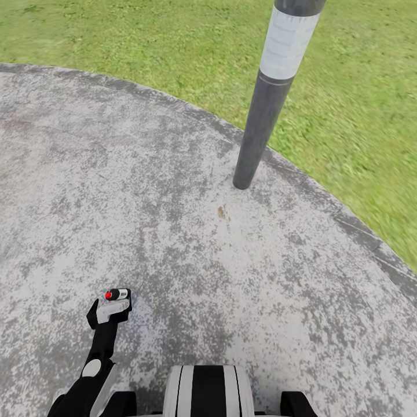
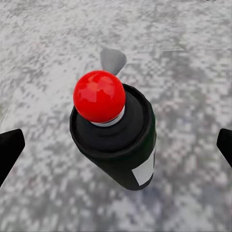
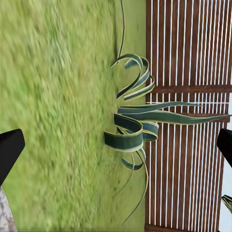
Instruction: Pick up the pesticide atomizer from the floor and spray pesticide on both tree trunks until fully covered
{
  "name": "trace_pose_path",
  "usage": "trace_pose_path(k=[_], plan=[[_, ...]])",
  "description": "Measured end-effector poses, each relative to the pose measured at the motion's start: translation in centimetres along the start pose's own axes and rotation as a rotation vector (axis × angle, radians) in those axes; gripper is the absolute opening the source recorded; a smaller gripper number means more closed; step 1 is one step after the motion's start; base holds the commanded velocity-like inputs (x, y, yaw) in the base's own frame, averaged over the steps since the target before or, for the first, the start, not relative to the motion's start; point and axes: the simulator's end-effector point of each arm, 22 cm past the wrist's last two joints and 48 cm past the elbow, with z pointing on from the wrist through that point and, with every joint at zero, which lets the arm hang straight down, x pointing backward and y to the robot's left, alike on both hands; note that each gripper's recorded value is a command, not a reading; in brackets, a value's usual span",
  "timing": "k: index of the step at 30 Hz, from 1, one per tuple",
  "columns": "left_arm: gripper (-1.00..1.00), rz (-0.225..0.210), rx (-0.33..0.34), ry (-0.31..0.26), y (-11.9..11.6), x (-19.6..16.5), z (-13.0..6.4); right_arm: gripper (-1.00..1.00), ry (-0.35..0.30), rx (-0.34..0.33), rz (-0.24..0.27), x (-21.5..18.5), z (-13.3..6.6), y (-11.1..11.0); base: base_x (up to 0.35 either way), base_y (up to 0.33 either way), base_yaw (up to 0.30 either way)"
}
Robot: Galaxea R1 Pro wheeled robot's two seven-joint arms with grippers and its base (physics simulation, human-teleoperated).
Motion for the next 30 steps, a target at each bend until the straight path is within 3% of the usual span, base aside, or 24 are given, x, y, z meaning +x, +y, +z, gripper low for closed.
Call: trace_pose_path(k=[8, 9, 30], plan=[[1.0, 0.0, 0.0, 0.001, 0.01, 0.03, 0.0, 1.0, 0.0, 0.0, 0.0, 0.0, 0.0, 0.0, 0.024, 0.0, 0.0], [-1.0, 0.0, 0.0, 0.001, 0.01, 0.05, -0.01, 1.0, 0.0, 0.0, 0.0, 0.0, 0.0, 0.01, 0.001, 0.0, 0.0], [-1.0, -0.001, 0.0, 0.0, -0.01, 0.01, 0.0, 1.0, 0.0, 0.0, 0.0, 0.01, -0.01, 0.02, 0.0, 0.0, 0.0]])
